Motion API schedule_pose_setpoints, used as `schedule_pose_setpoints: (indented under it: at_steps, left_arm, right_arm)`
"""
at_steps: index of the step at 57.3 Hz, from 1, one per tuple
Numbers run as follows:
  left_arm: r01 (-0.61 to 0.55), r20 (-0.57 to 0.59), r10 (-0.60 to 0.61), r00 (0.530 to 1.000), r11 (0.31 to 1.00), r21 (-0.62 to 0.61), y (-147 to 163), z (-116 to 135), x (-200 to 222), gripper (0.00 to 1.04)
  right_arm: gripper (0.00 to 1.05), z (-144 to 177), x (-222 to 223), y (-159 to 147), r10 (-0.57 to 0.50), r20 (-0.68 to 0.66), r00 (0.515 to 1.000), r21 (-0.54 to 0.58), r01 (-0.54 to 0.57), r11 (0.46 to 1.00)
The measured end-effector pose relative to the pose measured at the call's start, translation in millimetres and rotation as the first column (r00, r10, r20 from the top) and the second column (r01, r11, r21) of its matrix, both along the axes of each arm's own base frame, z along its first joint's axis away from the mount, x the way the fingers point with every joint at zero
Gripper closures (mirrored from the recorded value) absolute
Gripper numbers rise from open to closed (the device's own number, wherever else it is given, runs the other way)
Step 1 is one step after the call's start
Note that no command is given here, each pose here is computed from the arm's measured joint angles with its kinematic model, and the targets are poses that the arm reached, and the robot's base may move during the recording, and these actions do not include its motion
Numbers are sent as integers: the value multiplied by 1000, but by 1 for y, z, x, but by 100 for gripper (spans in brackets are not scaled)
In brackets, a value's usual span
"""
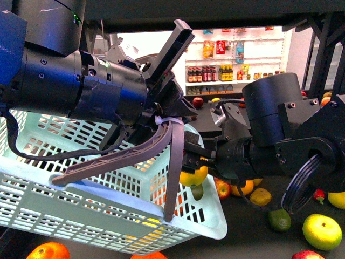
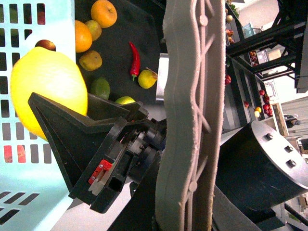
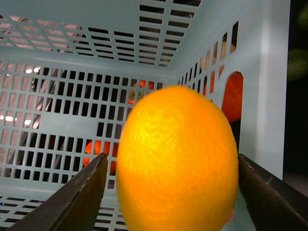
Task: Pick lemon from shelf
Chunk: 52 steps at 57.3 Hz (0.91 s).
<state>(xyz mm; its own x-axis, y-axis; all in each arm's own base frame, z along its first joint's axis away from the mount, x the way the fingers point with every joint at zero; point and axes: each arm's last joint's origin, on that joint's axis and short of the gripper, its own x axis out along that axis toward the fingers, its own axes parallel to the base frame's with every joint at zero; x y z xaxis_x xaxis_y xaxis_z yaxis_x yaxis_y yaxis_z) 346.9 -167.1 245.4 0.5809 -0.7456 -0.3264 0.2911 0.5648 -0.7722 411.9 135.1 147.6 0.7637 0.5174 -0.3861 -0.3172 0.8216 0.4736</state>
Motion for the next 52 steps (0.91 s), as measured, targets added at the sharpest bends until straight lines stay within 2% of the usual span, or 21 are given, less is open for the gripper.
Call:
schedule_pose_setpoints:
  at_steps: [7,14,23,26,36,52]
  left_arm:
    - [-1,-1,1,1000,1000,0,0,0,0,95]
    - [-1,-3,1,1000,1000,-2,0,0,0,95]
    - [-9,-5,9,1000,1000,-2,0,0,0,95]
    - [-10,-5,10,1000,1000,-2,0,0,0,95]
    - [-6,-5,6,1000,1000,-3,0,0,0,95]
    - [-3,-6,3,1000,1000,-4,0,0,0,95]
  right_arm:
    - [6,4,3,-3,-26,14,1000,12,26,1000]
    - [8,10,5,-14,-68,33,997,8,68,998]
    - [7,47,-4,-57,-216,166,962,-93,233,968]
    - [7,63,-15,-74,-270,227,936,-138,305,942]
    - [7,96,-75,-111,-334,337,880,-274,431,860]
    - [7,91,-204,-141,-474,395,787,-403,612,681]
